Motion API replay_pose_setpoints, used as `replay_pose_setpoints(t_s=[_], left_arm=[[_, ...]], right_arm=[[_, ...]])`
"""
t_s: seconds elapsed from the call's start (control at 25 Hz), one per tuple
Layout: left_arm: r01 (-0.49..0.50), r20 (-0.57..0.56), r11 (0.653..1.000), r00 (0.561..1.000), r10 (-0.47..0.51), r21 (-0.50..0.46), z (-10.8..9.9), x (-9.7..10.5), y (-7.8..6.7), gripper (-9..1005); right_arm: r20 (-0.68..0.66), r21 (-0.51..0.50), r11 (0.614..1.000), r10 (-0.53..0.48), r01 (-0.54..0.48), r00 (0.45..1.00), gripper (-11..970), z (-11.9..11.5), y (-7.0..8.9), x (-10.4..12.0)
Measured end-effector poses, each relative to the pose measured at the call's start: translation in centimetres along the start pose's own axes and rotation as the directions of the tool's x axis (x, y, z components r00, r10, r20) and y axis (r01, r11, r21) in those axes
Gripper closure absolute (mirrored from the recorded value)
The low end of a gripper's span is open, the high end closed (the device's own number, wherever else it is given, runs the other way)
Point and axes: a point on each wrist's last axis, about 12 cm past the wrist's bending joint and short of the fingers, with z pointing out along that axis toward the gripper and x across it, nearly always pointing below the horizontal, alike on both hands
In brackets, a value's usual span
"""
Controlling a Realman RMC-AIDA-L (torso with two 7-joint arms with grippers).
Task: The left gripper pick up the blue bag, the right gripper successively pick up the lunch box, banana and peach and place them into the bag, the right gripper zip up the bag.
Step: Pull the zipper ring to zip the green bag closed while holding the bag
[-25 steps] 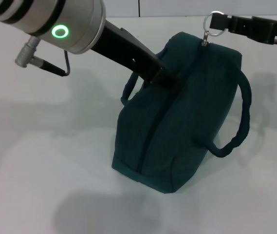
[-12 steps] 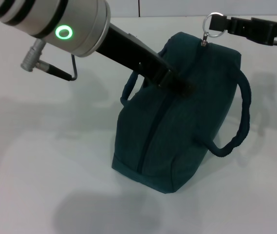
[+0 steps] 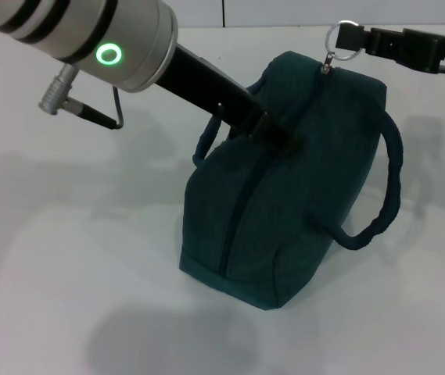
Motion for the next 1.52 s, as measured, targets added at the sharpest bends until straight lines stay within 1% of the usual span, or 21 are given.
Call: replay_pose_setpoints(t_s=[0.24,0.4,0.6,0.84,1.04,1.24,1.52], left_arm=[[-0.037,-0.015,0.999,0.999,0.037,0.007,0.4,0.2,-0.3,405],[-0.052,-0.019,0.999,0.998,0.052,0.008,0.5,0.2,-0.2,424],[-0.077,-0.03,0.997,0.997,0.078,0.011,0.8,0.4,0.1,646],[-0.065,-0.027,0.998,0.997,0.065,0.01,0.9,0.4,0.5,842],[-0.082,-0.005,0.997,0.997,0.082,0.004,0.4,0.1,0.1,919],[-0.091,-0.006,0.996,0.996,0.091,0.007,0.4,0.1,0.0,950],[-0.129,0.01,0.991,0.992,0.129,0.042,0.3,0.0,-0.3,949]], right_arm=[[0.004,0.001,1.0,-0.001,0.001,1.0,918,-0.1,0.0,-0.1],[0.006,-0.002,1.0,0.0,0.0,1.0,917,0.0,0.0,-0.1],[0.008,-0.006,1.0,0.003,-0.003,1.0,916,0.0,0.0,-0.1],[0.01,-0.011,1.0,0.01,-0.01,1.0,915,0.0,0.0,0.0],[0.025,-0.01,1.0,0.014,-0.014,1.0,914,-0.3,0.0,0.1],[0.05,-0.007,1.0,0.03,-0.029,0.998,913,-0.6,-0.1,0.2],[0.148,0.001,0.99,0.141,-0.143,0.979,912,-2.0,-1.2,1.2]])
